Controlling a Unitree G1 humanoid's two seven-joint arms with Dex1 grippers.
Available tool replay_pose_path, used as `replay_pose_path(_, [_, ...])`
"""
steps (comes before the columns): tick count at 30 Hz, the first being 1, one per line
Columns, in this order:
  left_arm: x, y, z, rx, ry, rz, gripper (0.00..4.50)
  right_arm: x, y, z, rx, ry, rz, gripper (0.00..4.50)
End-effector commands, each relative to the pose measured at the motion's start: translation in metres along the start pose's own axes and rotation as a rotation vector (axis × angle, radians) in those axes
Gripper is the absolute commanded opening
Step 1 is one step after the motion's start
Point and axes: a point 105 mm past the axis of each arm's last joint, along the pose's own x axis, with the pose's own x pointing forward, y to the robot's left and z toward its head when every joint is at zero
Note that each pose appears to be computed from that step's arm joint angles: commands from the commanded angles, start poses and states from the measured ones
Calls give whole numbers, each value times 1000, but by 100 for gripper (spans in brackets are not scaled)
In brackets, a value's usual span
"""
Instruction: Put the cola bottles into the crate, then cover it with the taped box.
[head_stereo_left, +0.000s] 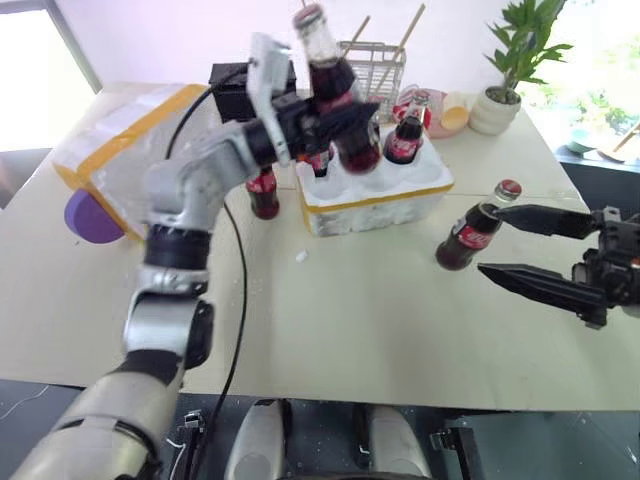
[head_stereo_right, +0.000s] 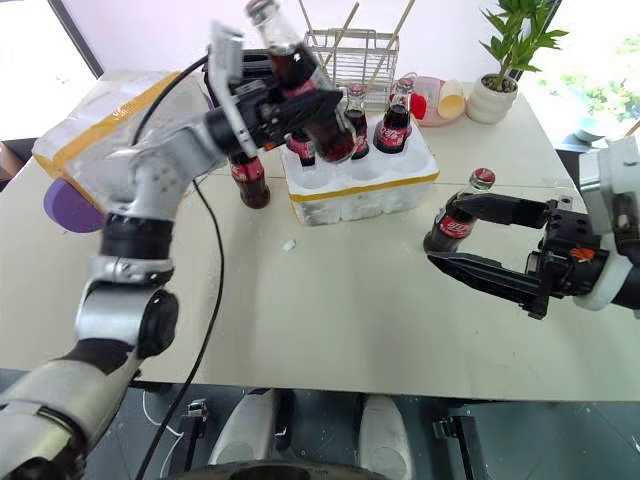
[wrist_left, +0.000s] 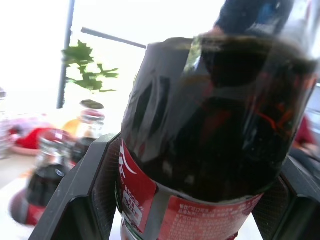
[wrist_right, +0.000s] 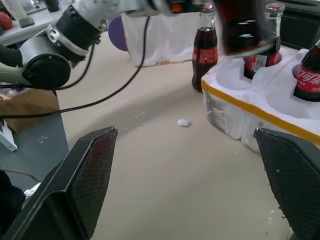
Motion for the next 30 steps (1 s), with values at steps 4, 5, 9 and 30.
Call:
replay_pose_path(4, [43, 2, -24, 166, 88, -10, 282, -1, 3, 5, -38, -44, -52, 450])
replay_pose_path(5, [47, 2, -36, 177, 129, -16, 282, -1, 3, 4, -31, -50, -60, 450])
replay_pose_path(9, [53, 6, -58, 169, 159, 11, 282, 1, 5, 0, -16, -54, -79, 450])
replay_pose_path(30, [6, -6, -31, 238, 79, -86, 447, 12, -5, -1, 9, -63, -78, 450])
